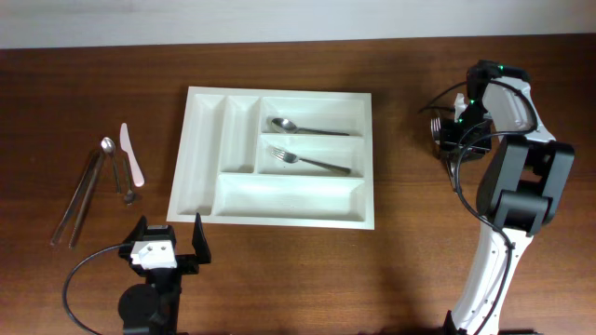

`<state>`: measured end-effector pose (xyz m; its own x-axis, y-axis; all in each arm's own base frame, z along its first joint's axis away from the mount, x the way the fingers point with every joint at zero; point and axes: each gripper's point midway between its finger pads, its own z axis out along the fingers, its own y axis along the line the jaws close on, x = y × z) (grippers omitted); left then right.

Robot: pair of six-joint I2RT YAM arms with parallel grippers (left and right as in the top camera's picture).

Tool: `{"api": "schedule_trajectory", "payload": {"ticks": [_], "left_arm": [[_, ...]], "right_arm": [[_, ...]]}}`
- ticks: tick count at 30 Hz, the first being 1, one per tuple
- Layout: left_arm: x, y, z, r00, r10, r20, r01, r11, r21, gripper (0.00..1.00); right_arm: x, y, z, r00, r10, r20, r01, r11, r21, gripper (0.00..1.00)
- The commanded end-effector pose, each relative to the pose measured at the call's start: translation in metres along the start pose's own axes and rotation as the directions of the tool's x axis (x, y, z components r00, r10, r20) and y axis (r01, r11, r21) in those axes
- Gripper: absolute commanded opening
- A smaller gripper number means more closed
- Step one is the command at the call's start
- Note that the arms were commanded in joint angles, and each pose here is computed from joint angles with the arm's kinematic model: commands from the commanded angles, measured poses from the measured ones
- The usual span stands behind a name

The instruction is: Pack container

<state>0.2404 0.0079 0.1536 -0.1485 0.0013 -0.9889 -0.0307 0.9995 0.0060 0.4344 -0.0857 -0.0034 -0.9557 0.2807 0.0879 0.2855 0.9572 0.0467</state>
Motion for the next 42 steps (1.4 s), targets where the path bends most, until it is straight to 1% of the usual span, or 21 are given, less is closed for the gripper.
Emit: {"api": "schedule_trajectory", "payload": {"ticks": [1, 8, 14, 26, 31, 38, 42], "left_arm": [[0.001, 0.0, 0.0, 1.0, 0.008, 0.002, -0.008, 1.0, 0.002, 0.99], [0.001, 0.0, 0.0, 1.0, 0.008, 0.002, -0.008, 1.0, 0.002, 0.99], [0.001, 0.0, 0.0, 1.0, 0.008, 0.002, -0.008, 1.0, 0.002, 0.99], [0.001, 0.0, 0.0, 1.0, 0.008, 0.002, -0.008, 1.0, 0.002, 0.99], [0.001, 0.0, 0.0, 1.0, 0.008, 0.002, -0.008, 1.0, 0.002, 0.99], [0.001, 0.0, 0.0, 1.0, 0.008, 0.002, -0.008, 1.0, 0.002, 0.99], [0.001, 0.0, 0.0, 1.0, 0.008, 0.002, -0.008, 1.0, 0.002, 0.99]], "right_arm": [[0.006, 0.008, 0.016, 0.999, 0.002, -0.049, -0.005, 0.998, -0.065, 0.49], [-0.006, 0.01, -0.002, 1.0, -0.001, -0.007, 0.0, 0.996, -0.087, 0.49], [-0.006, 0.003, -0.003, 1.0, 0.011, -0.01, -0.012, 0.996, -0.089, 0.5], [-0.005, -0.02, -0.005, 0.998, 0.061, -0.021, -0.063, 0.993, -0.095, 0.47], [-0.004, -0.018, -0.005, 0.998, 0.061, -0.023, -0.063, 0.991, -0.12, 0.46], [-0.004, -0.012, -0.006, 0.999, 0.042, -0.021, -0.044, 0.991, -0.123, 0.36], [-0.005, -0.011, -0.006, 0.999, 0.041, -0.019, -0.043, 0.992, -0.123, 0.33]]}}
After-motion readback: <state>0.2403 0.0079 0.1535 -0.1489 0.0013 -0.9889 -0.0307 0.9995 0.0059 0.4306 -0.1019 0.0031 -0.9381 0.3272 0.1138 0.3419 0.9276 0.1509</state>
